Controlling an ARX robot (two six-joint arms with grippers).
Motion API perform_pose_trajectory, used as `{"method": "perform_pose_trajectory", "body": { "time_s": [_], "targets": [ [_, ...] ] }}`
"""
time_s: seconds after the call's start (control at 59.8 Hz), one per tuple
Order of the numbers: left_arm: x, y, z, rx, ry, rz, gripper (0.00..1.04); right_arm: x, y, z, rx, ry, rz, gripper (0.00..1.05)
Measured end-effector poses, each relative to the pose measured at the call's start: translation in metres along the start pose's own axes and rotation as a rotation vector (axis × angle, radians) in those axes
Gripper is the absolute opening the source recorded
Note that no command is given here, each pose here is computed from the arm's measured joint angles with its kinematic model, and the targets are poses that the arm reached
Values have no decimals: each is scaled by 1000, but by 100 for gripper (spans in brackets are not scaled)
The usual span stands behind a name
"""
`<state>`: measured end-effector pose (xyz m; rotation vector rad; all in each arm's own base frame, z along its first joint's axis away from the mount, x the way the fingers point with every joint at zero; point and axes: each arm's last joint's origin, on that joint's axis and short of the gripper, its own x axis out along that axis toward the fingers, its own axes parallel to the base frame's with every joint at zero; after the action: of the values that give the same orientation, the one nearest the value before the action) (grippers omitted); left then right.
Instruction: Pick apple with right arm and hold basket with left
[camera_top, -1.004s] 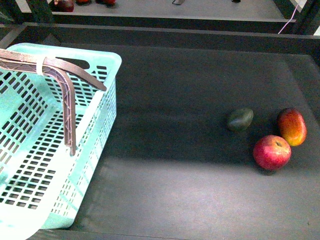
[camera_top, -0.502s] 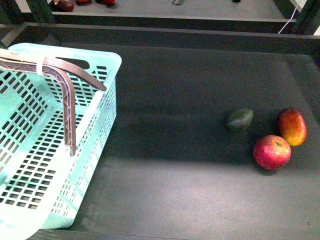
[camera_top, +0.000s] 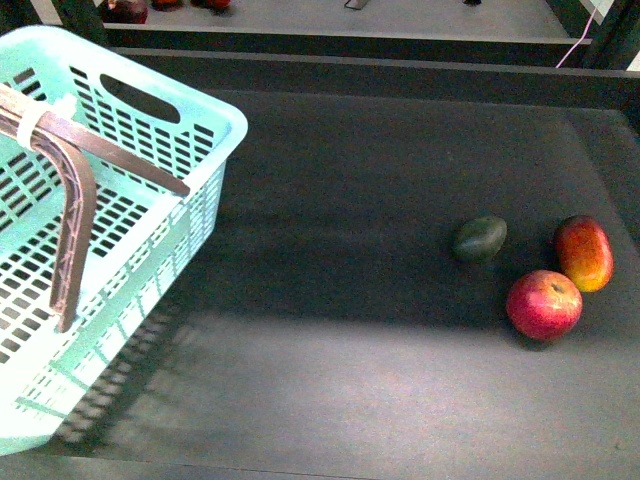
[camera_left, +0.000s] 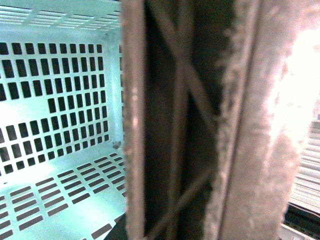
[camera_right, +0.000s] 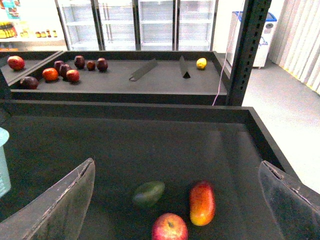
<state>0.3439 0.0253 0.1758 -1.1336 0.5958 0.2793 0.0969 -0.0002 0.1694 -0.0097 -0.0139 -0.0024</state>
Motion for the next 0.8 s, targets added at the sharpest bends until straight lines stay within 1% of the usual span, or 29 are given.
{"method": "perform_pose_trajectory", "body": {
  "time_s": [0.134,0.234,0.368,0.502,0.636,0.803],
  "targets": [
    [-22,-20,-1,79,-20,-73,14,0,0,0,0,0,0,96],
    [-32,-28,-3,105,-22,-99,14,0,0,0,0,0,0,96],
    [-39,-37,-14,128,19,-125,14,0,0,0,0,0,0,96],
    [-44,-48,-32,163,81,-153,14,0,0,0,0,0,0,96],
    [-49,-68,-65,270,193,-204,14,0,0,0,0,0,0,96],
    [-63,-86,-95,364,295,-267,14,0,0,0,0,0,0,96]
  ]
}}
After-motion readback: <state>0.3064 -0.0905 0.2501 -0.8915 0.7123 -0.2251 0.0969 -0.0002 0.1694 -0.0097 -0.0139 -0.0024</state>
